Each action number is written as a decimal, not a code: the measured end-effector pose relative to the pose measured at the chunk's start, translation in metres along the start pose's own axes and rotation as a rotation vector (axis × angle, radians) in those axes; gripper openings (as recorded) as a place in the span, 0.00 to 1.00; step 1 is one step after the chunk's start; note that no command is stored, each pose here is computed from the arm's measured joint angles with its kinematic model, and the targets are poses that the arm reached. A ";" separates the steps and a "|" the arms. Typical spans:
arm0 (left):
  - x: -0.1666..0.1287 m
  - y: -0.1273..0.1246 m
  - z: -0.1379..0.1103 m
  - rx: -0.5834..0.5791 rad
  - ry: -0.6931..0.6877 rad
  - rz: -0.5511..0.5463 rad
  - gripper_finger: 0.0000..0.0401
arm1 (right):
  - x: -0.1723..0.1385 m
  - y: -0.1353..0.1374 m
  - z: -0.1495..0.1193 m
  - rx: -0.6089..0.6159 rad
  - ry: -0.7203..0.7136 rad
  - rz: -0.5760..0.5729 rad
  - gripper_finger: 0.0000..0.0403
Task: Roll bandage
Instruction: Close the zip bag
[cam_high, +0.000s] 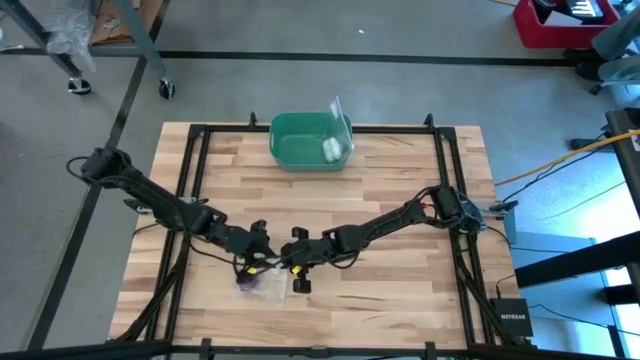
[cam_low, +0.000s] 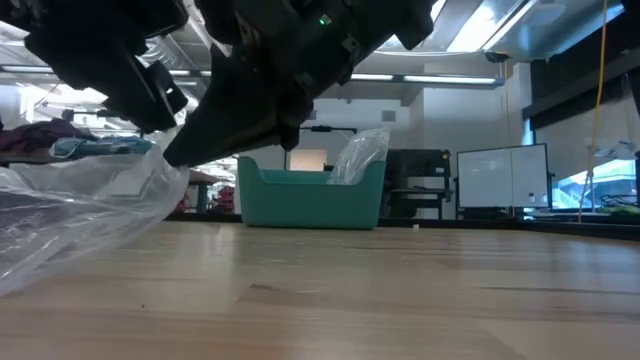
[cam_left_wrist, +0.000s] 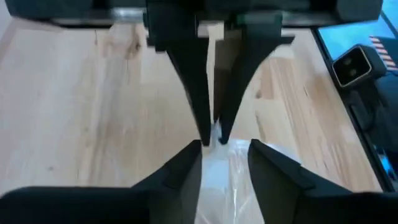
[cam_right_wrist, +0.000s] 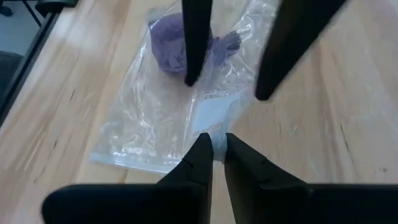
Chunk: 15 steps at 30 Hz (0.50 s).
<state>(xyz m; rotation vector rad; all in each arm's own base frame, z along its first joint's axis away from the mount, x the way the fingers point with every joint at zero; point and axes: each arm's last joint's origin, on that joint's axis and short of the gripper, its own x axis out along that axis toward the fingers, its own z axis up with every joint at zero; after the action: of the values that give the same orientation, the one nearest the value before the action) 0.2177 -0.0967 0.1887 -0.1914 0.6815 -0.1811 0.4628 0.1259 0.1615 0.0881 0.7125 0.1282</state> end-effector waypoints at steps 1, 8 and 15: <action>0.001 0.001 0.000 0.003 -0.001 0.002 0.31 | 0.000 0.000 0.000 0.000 -0.001 0.000 0.08; 0.016 0.005 -0.001 0.076 0.003 0.007 0.33 | 0.000 0.000 0.000 0.000 -0.004 -0.001 0.08; 0.025 0.006 -0.005 0.166 0.026 0.011 0.23 | 0.000 0.000 0.000 0.000 -0.003 -0.001 0.08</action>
<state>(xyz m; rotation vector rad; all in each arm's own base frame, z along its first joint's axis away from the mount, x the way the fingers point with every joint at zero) 0.2339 -0.0971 0.1682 -0.0260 0.6897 -0.2287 0.4630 0.1258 0.1617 0.0878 0.7095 0.1273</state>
